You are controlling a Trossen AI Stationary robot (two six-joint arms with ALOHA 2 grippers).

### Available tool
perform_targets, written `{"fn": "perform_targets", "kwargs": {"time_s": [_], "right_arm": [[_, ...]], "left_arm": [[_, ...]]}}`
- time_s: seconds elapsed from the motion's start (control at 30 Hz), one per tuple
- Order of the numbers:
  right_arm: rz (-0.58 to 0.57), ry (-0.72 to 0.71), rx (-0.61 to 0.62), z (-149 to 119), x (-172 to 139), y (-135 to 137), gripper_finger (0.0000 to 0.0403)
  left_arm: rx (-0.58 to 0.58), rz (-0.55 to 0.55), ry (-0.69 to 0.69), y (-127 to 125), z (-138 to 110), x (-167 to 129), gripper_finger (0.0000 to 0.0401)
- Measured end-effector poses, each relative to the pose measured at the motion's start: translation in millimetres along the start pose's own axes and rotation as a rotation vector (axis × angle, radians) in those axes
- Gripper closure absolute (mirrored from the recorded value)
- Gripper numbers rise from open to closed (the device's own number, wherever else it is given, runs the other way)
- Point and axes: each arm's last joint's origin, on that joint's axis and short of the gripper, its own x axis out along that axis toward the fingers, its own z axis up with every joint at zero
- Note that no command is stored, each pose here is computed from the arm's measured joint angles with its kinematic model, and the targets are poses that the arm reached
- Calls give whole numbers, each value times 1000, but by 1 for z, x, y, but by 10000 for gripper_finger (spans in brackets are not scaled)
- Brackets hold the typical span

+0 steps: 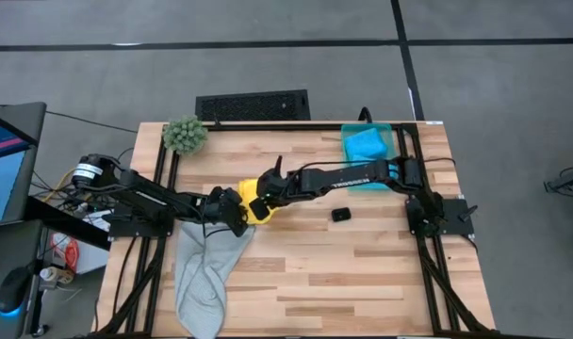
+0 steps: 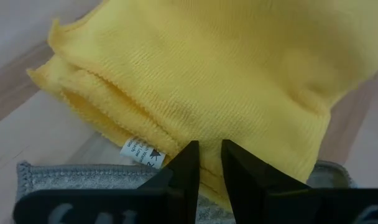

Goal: Fold microfiber towels
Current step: Fold the yellow microfiber cloth

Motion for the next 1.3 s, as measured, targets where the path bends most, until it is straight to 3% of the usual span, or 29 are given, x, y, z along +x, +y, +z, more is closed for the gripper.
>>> {"fn": "perform_targets", "kwargs": {"time_s": [0.23,0.53,0.73,1.07,1.3], "right_arm": [[119,-55,5,2,4,14,379],[152,-69,-9,0,11,15,367],[173,-91,-6,2,10,17,318],[156,-97,-18,-1,11,17,189],[153,-109,-42,0,11,17,169]], "left_arm": [[-1,6,-10,0,1,0,340],[-4,8,-20,0,1,0,340],[-17,-16,-51,-3,5,0,340],[32,-51,0,-2,4,-6,340],[40,-48,11,2,8,-18,340]]}}
